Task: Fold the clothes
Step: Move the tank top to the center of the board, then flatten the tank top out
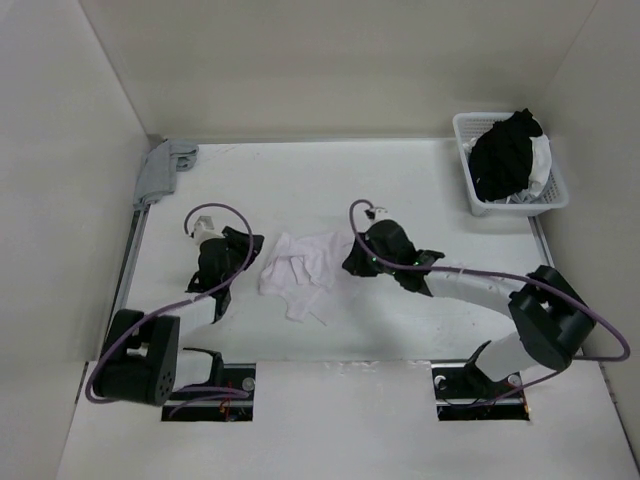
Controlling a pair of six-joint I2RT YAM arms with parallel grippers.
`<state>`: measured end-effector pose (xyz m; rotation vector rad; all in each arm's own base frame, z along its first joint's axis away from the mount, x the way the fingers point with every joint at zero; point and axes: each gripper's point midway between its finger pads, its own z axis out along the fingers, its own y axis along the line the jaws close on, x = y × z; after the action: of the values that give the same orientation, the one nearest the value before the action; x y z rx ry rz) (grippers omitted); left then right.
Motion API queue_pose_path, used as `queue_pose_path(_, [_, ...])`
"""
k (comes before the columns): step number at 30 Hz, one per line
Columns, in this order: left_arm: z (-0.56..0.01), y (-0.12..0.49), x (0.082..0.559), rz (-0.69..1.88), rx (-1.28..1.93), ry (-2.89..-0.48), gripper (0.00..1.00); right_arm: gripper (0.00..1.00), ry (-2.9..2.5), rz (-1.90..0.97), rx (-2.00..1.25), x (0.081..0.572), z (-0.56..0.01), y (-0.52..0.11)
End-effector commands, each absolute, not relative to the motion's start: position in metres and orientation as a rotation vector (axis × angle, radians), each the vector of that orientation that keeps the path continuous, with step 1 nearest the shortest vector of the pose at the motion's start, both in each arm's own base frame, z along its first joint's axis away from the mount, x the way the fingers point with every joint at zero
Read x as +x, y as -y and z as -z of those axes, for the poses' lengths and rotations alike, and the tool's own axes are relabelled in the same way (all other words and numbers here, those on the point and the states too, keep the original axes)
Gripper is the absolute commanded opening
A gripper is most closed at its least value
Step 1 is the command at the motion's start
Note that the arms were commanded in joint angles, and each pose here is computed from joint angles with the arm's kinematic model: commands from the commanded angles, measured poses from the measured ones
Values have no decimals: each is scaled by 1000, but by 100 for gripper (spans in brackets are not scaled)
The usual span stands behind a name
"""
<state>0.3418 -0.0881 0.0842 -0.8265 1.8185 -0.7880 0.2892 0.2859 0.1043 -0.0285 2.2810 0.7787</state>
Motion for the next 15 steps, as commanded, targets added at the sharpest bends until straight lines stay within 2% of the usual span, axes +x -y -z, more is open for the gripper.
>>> queue_pose_path(1, [-133,122,337,677,-524,-1827,33,26,-2376,-685,-154,257,-73,-299])
queue_pose_path(2, [-136,125,332,599,-463,-1859,33,32,-2399,-695,-209,245,-68,-306])
queue_pose_path(5, [-129,126,319,436,-370,-1943,38,38,-2437,-636,-269,231,-56,-308])
queue_pose_path(8, [-133,159,294,504,-221,-2001,38,40,-2415,-582,-280,219,-54,-302])
queue_pose_path(12, [-122,181,261,580,-153,-2082,25,46,-2434,-674,-427,184,-53,-324])
queue_pose_path(15, [-105,183,243,617,-145,-2141,20,51,-2466,-668,-475,167,-41,-331])
